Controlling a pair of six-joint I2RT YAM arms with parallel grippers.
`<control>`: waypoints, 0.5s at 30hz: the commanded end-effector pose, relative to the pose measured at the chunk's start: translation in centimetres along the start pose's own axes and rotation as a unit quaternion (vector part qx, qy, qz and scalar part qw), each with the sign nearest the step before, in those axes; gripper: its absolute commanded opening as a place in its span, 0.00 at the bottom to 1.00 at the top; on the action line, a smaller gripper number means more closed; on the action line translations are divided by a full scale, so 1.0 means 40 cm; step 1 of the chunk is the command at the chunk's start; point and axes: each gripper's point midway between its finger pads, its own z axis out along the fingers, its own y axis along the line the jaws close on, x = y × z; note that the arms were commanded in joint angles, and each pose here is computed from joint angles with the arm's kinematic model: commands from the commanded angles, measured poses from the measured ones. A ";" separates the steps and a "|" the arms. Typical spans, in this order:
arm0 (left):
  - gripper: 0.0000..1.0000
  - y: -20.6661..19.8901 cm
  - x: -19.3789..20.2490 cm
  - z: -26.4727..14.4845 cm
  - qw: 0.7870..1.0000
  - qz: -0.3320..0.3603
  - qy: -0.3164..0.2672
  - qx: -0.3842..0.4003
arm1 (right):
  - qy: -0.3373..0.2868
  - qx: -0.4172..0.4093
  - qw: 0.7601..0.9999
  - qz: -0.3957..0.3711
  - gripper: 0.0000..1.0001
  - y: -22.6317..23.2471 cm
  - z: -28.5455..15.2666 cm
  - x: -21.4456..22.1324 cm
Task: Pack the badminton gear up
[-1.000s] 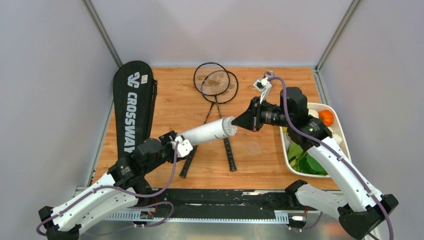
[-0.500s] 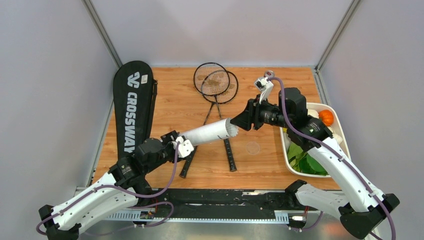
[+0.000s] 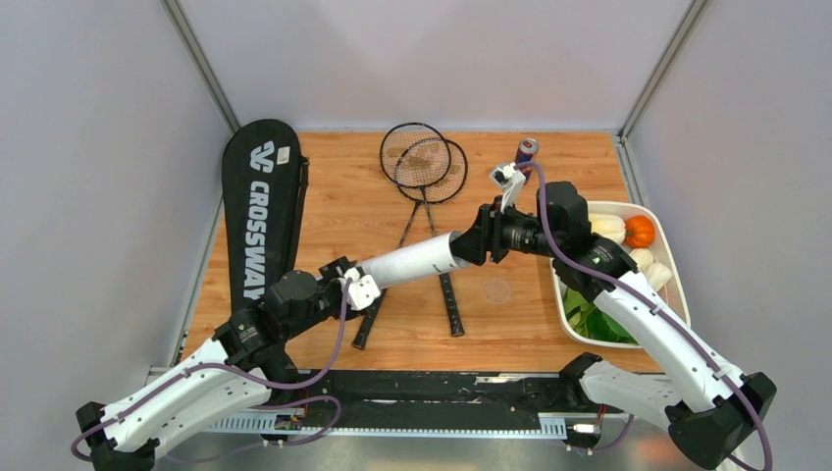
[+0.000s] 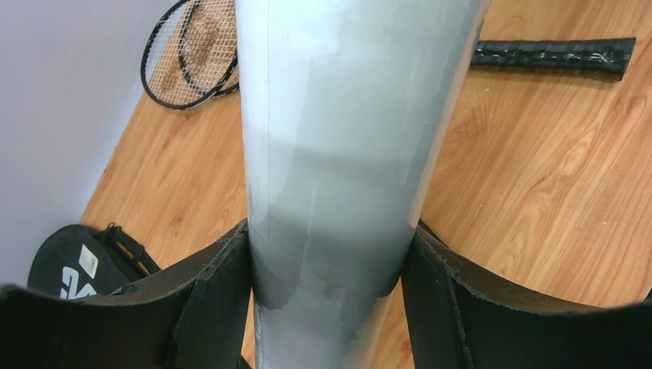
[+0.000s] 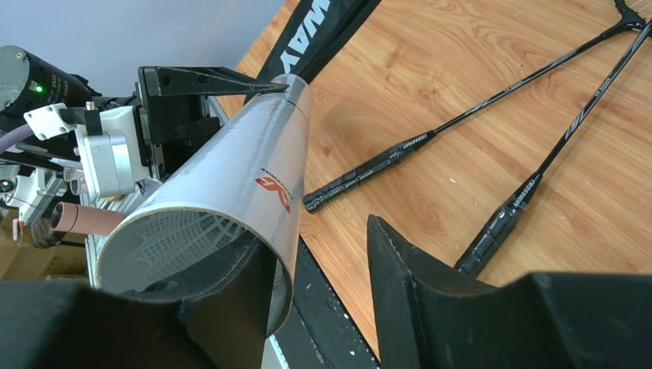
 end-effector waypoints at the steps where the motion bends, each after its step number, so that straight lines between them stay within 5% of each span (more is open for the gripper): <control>1: 0.63 0.057 -0.141 -0.029 0.994 -0.028 -0.098 -0.030 | -0.041 -0.033 0.999 0.002 0.49 0.036 0.001 -0.038; 15: 0.63 0.070 -0.111 -0.035 0.994 -0.045 -0.084 -0.058 | -0.116 -0.054 0.992 -0.001 0.64 0.133 -0.086 -0.151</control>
